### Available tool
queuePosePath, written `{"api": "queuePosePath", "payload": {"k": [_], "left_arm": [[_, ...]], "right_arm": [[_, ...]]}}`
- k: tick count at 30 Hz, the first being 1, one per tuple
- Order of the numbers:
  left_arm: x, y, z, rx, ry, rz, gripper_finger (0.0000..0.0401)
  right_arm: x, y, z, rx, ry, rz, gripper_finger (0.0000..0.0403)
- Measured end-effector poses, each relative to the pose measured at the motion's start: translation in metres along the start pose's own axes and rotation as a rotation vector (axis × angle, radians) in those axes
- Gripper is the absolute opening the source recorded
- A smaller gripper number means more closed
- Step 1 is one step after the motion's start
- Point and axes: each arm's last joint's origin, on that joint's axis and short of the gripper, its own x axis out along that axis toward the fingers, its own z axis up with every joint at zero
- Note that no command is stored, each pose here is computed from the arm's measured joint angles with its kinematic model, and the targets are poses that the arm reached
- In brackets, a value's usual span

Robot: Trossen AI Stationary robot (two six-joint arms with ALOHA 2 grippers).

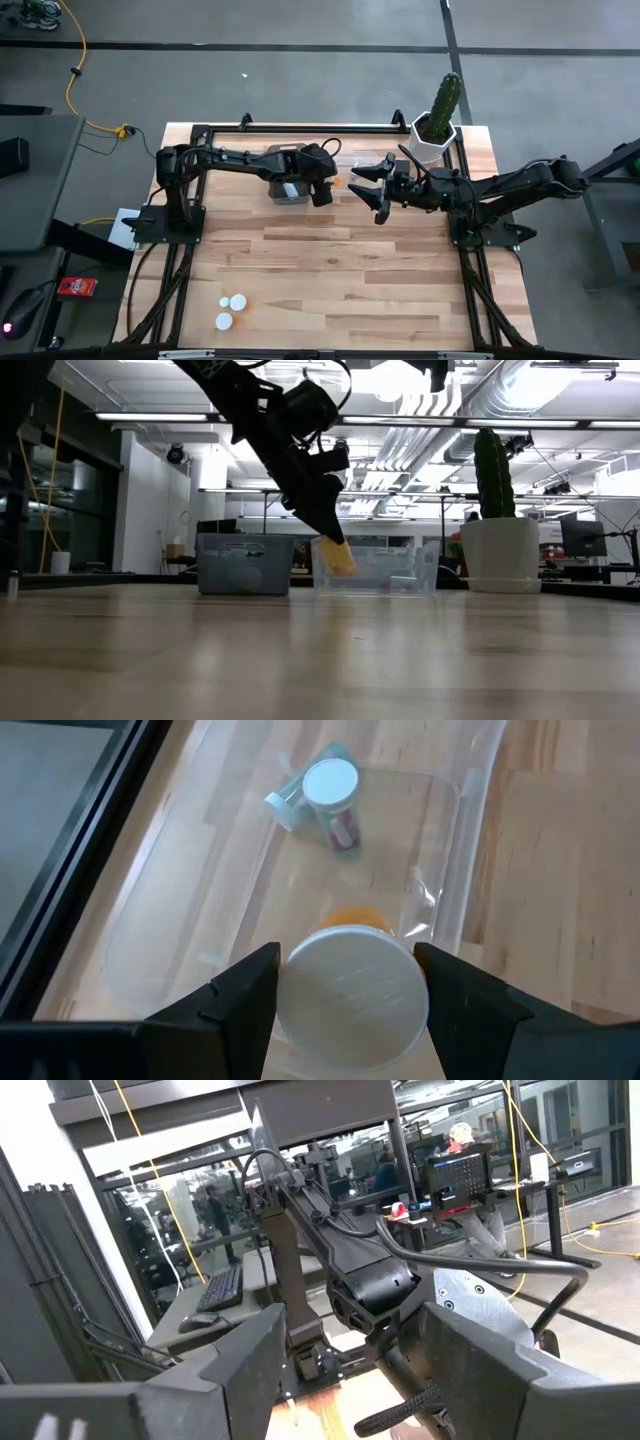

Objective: Pick and place medicine bottles into bin by pill shape (circle, oval)
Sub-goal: Put the orange capsule bottle into the transparent bin

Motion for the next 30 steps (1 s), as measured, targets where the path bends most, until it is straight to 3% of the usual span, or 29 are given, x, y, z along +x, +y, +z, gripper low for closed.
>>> {"api": "queuePosePath", "payload": {"k": [16, 21, 25, 30], "left_arm": [[-0.012, 0.003, 0.005, -0.039, -0.027, 0.006, 0.0282], [-0.055, 0.013, 0.021, -0.078, -0.139, 0.005, 0.0279], [-0.112, 0.02, 0.031, -0.245, -0.3, -0.081, 0.0278], [-0.17, 0.001, 0.017, -0.348, -0.553, -0.21, 0.0278]], "right_arm": [[0.0, 0.0, 0.0, -0.008, 0.004, 0.0, 0.0226], [0.0, 0.0, 0.0, -0.011, 0.004, 0.0, 0.0226], [0.0, 0.0, 0.0, -0.012, 0.005, 0.0, 0.0226], [0.0, -0.001, -0.004, -0.02, 0.037, -0.006, 0.0226]]}}
